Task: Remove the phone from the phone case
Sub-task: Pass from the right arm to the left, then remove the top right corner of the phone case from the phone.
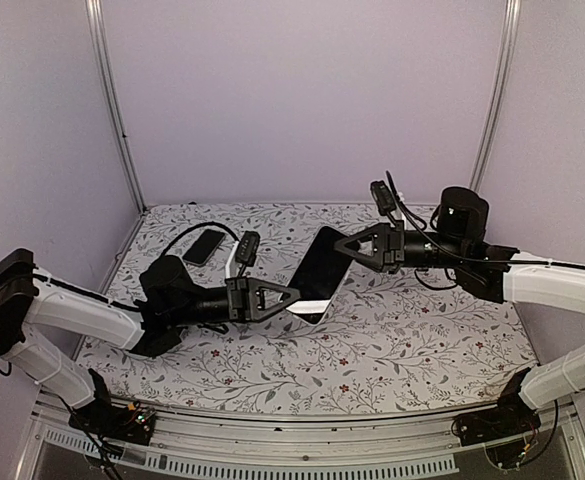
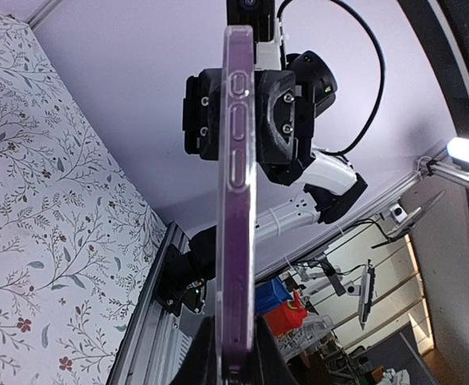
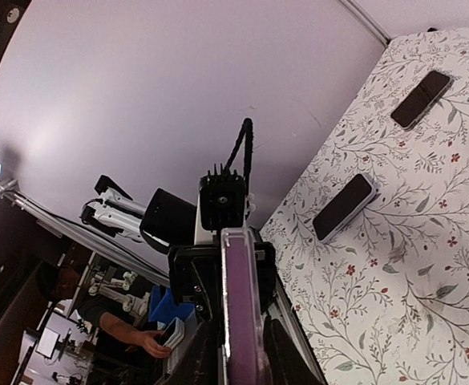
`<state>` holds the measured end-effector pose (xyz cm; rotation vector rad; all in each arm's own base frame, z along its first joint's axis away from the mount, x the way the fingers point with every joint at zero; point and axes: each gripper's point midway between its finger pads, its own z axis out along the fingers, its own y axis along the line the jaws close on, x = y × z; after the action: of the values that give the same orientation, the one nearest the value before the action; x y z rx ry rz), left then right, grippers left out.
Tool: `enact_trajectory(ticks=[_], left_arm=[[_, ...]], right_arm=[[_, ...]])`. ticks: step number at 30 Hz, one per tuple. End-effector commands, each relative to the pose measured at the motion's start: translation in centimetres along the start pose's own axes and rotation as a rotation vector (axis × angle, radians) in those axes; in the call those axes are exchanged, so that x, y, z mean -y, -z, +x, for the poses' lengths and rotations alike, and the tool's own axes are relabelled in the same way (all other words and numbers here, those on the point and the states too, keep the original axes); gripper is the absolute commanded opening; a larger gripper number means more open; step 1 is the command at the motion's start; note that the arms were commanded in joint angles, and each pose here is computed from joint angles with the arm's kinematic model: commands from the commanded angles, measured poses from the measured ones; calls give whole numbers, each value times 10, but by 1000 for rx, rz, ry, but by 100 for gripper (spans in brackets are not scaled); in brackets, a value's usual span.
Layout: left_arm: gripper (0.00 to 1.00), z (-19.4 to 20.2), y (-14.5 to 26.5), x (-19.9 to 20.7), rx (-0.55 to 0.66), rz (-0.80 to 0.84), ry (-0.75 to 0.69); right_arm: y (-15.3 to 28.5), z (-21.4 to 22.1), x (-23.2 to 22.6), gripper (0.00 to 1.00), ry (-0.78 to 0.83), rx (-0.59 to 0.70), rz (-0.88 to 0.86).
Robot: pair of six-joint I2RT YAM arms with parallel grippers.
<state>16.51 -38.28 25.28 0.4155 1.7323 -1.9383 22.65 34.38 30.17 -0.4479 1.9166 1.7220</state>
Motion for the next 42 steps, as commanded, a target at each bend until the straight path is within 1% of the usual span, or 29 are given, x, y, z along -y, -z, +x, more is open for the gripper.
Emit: enact_trajectory(ticks=[1, 2, 4, 6, 8, 10, 16, 19, 25, 32, 36, 42], left_arm=[[0, -4, -4, 12, 3, 30, -27], [0, -4, -4, 12, 5, 26, -29], [0, -6, -4, 13, 8, 22, -37], [0, -8, -3, 13, 10, 14, -42], [0, -9, -3, 14, 12, 9, -48], [0, -11, -2, 16, 15, 13, -53], [0, -13, -2, 22, 15, 29, -64], [0, -14, -1, 26, 20, 36, -69], [0, -17, 0, 31, 28, 40, -75], [0, -20, -1, 32, 33, 42, -77], [0, -22, -2, 33, 33, 39, -80], [0, -23, 1, 22, 42, -7, -65]], right_arm=[[11, -18, -15, 33, 69, 83, -19], [13, -18, -14, 40, 71, 88, -10], [16, -18, -10, 50, 76, 93, 16], [19, -19, -7, 58, 83, 100, 41], [23, -20, -4, 62, 92, 113, 76], [28, -21, 0, 64, 99, 129, 112], [38, -23, 16, 64, 93, 152, 204], [41, -18, 26, 63, 94, 143, 250], [44, -9, 37, 50, 106, 113, 300], [47, -5, 37, 43, 118, 99, 307], [48, -4, 38, 43, 119, 95, 311], [51, -8, 29, 48, 134, 110, 305]])
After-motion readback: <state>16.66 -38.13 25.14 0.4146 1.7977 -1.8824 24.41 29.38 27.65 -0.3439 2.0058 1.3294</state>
